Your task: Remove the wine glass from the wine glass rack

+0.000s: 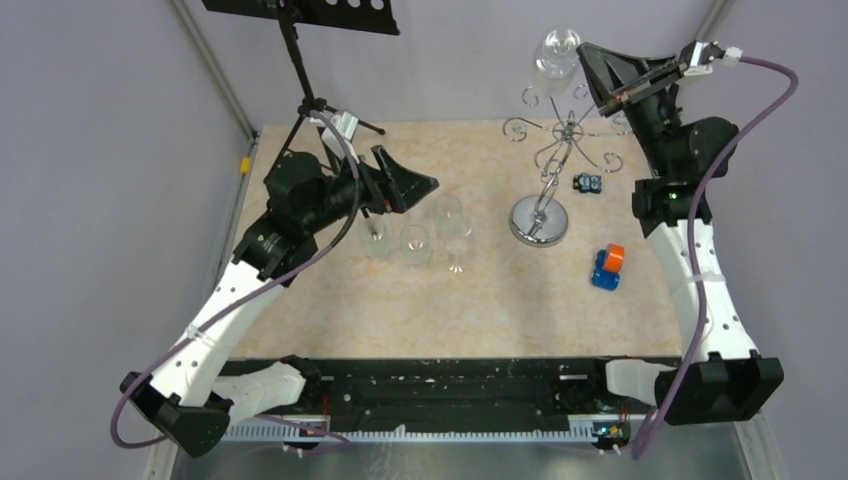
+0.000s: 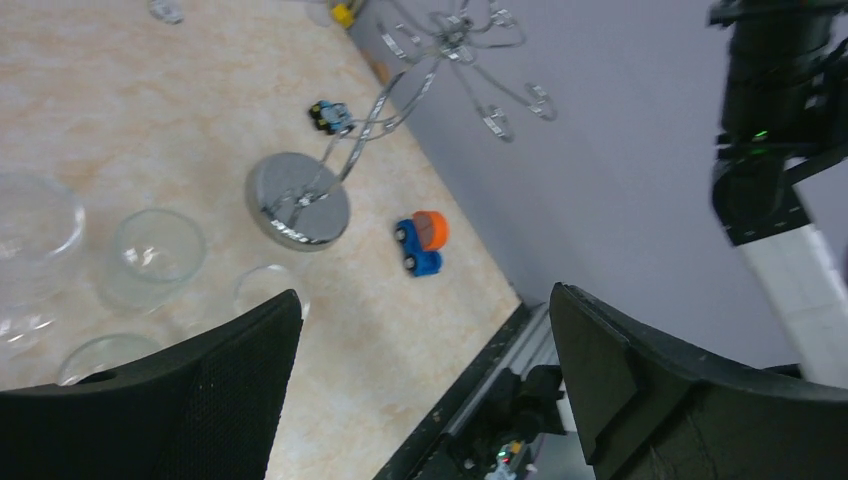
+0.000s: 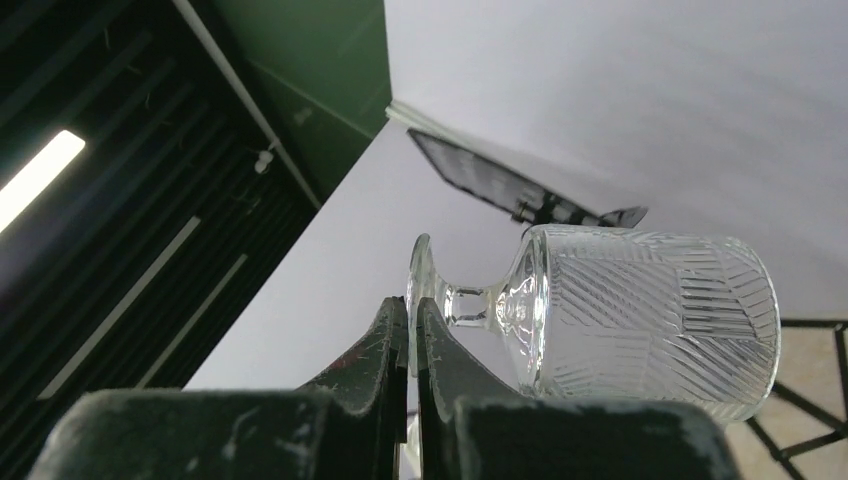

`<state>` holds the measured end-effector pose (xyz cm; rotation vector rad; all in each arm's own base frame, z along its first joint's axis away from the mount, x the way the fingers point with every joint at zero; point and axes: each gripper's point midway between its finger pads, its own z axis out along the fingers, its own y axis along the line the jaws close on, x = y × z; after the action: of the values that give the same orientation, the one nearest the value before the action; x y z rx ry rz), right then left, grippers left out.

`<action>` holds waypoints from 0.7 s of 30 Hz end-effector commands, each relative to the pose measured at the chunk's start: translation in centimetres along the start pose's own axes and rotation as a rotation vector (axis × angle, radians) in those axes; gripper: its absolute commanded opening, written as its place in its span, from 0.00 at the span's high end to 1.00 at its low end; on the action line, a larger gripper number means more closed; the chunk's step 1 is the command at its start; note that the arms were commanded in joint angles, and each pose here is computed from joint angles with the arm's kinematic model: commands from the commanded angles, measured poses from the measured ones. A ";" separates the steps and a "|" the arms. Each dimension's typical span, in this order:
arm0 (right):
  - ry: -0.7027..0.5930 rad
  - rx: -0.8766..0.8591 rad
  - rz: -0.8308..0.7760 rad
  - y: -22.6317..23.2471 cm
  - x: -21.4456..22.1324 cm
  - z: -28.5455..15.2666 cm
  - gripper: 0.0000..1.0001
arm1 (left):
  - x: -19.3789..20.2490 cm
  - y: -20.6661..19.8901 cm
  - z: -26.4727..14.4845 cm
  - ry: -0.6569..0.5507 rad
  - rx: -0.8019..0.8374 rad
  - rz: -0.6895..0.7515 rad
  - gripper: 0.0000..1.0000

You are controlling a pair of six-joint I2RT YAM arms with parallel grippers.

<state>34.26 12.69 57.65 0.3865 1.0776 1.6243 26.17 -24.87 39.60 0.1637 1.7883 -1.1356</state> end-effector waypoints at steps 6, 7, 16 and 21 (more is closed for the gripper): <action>0.127 -0.174 0.116 8.2 6.2 -5.6 1.00 | -3.3 -8.1 0.9 -0.095 0.497 -0.292 0.03; 0.136 -0.180 0.131 8.5 6.7 -6.1 1.00 | -3.5 -8.5 0.8 -0.104 0.542 -0.324 0.02; 0.206 -0.234 0.246 10.8 10.6 -9.3 1.00 | -6.0 -11.9 -0.1 -0.157 0.882 -0.458 0.01; 0.225 -0.228 0.272 10.5 11.7 -9.7 1.00 | -6.3 -13.6 -0.9 -0.132 1.005 -0.493 0.09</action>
<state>18.56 19.87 55.83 0.2336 1.1383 2.0202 26.03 -31.14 47.64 0.0502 1.2828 -2.1127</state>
